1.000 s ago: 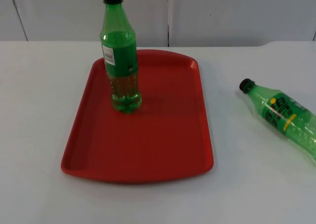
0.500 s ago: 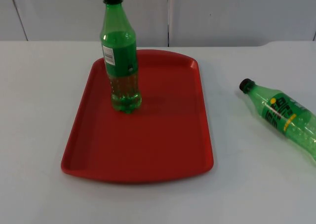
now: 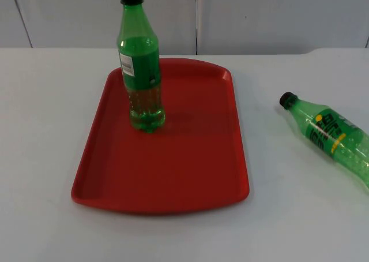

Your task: Place the bottle upright on the tray.

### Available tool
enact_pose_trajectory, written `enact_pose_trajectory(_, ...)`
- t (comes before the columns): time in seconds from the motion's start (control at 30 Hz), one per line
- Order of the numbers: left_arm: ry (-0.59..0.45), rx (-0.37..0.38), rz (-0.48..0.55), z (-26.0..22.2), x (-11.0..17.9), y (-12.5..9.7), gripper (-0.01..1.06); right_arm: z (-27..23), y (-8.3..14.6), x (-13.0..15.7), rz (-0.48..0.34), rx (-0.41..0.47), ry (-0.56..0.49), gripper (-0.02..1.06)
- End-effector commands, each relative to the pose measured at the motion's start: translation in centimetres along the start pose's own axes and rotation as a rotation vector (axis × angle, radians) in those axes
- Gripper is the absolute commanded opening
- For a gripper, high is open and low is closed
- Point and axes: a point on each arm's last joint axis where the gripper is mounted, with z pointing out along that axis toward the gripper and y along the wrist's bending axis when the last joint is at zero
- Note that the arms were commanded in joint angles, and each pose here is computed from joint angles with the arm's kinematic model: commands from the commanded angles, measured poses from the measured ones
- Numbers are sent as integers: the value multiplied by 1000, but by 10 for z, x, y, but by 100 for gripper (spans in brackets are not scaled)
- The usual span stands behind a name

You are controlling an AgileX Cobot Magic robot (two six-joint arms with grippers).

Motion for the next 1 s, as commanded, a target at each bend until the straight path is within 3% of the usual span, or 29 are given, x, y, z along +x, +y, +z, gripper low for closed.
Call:
enact_pose_trajectory(0.0,4,16,-1,0,1,-1,105,1,0,-16,-5,-2,16,105)
enact_pose_trajectory(0.23,4,16,-1,0,1,-1,105,16,0,-67,-13,0,113,105)
enact_pose_trajectory(0.37,4,16,-1,0,1,-1,105,49,1,-113,-29,-3,212,105)
enact_pose_trajectory(0.53,4,16,-1,0,1,-1,105,93,4,-146,-85,-13,322,105)
enact_pose_trajectory(0.7,4,16,-1,0,1,-1,105,149,8,-170,-117,-32,432,105)
enact_pose_trajectory(0.97,4,16,-1,0,1,-1,105,205,11,-182,-149,-47,512,105)
